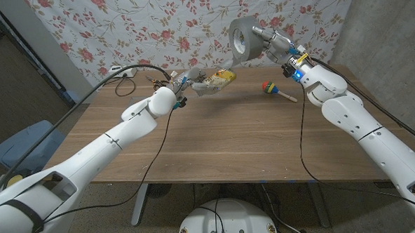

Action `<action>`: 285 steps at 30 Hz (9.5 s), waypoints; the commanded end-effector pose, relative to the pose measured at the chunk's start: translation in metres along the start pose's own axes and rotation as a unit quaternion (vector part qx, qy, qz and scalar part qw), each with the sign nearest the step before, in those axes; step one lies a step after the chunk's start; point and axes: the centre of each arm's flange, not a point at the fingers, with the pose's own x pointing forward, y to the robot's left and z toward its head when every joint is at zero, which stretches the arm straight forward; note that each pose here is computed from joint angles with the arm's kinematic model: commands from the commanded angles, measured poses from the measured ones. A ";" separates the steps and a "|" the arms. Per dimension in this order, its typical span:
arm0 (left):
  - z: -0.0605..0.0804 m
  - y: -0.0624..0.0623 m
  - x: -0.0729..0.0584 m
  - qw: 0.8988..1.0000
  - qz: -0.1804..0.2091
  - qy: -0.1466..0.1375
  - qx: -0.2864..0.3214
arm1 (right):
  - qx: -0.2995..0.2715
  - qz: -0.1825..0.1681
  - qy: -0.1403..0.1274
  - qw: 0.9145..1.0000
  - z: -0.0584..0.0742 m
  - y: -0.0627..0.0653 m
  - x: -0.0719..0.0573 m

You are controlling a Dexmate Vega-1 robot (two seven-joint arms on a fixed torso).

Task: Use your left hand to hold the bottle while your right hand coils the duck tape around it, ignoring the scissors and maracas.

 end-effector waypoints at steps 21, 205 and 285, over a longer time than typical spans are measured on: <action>0.015 -0.015 0.034 1.000 0.003 0.001 0.014 | -0.065 -0.018 -0.035 0.997 0.065 0.005 -0.029; 0.025 -0.057 0.048 0.684 -0.360 -0.039 -0.633 | -0.325 -0.164 0.054 0.930 -0.068 -0.045 -0.047; -0.003 0.029 -0.041 0.998 0.028 0.061 -0.017 | -0.433 -0.060 0.115 0.892 -0.051 -0.005 -0.053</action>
